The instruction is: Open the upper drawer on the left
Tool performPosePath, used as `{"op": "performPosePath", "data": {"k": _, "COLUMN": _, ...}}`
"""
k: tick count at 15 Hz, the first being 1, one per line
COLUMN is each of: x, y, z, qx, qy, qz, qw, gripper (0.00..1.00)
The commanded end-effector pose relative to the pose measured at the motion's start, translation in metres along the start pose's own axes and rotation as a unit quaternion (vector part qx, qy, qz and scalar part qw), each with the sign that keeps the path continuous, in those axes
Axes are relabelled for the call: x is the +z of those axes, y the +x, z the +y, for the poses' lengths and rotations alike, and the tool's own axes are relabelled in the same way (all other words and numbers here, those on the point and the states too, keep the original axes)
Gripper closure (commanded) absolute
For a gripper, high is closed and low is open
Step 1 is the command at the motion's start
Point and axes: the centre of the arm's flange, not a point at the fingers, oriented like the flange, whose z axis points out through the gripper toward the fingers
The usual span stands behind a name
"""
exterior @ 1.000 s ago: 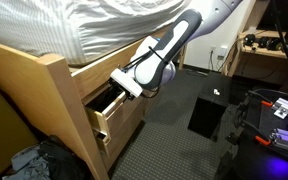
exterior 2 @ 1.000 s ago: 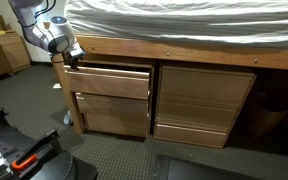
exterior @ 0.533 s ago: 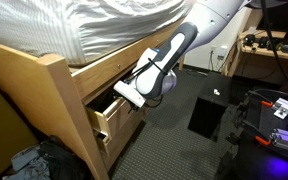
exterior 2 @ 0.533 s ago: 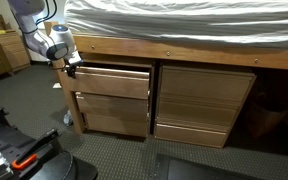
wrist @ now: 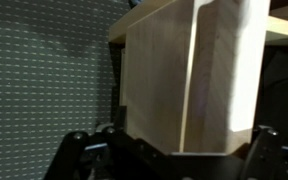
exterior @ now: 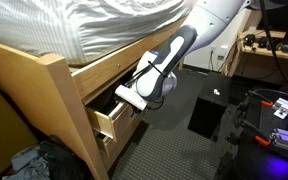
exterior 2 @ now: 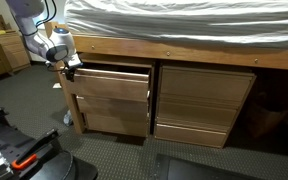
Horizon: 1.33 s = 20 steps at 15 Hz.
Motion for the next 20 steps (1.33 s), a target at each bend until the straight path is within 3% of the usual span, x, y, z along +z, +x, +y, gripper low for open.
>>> {"op": "performPosePath", "data": {"k": 1, "x": -0.037, "y": -0.003, "z": -0.018, "qx": -0.028, "qy": -0.086, "qz": -0.035, "qw": 0.9953, "gripper": 0.0}}
{"op": "performPosePath", "data": {"k": 5, "x": -0.06, "y": -0.007, "z": -0.033, "qx": -0.028, "qy": -0.19, "qz": -0.053, "qw": 0.98, "gripper": 0.0}}
{"op": "performPosePath", "data": {"k": 10, "x": -0.08, "y": -0.012, "z": -0.032, "qx": -0.043, "qy": -0.311, "qz": -0.065, "qw": 0.9471, "gripper": 0.0}}
{"op": "performPosePath", "data": {"k": 12, "x": -0.081, "y": -0.013, "z": -0.032, "qx": -0.055, "qy": -0.339, "qz": -0.054, "qw": 0.9377, "gripper": 0.0}}
{"op": "performPosePath", "data": {"k": 13, "x": -0.082, "y": -0.013, "z": -0.035, "qx": -0.066, "qy": -0.339, "qz": -0.039, "qw": 0.9376, "gripper": 0.0}}
{"op": "performPosePath", "data": {"k": 14, "x": -0.078, "y": -0.012, "z": -0.025, "qx": -0.053, "qy": -0.325, "qz": -0.059, "qw": 0.9423, "gripper": 0.0}}
{"op": "performPosePath", "data": {"k": 19, "x": -0.08, "y": -0.014, "z": -0.029, "qx": -0.063, "qy": -0.33, "qz": -0.045, "qw": 0.9407, "gripper": 0.0}}
{"op": "performPosePath", "data": {"k": 20, "x": -0.077, "y": -0.012, "z": -0.027, "qx": -0.065, "qy": -0.308, "qz": -0.027, "qw": 0.9489, "gripper": 0.0}}
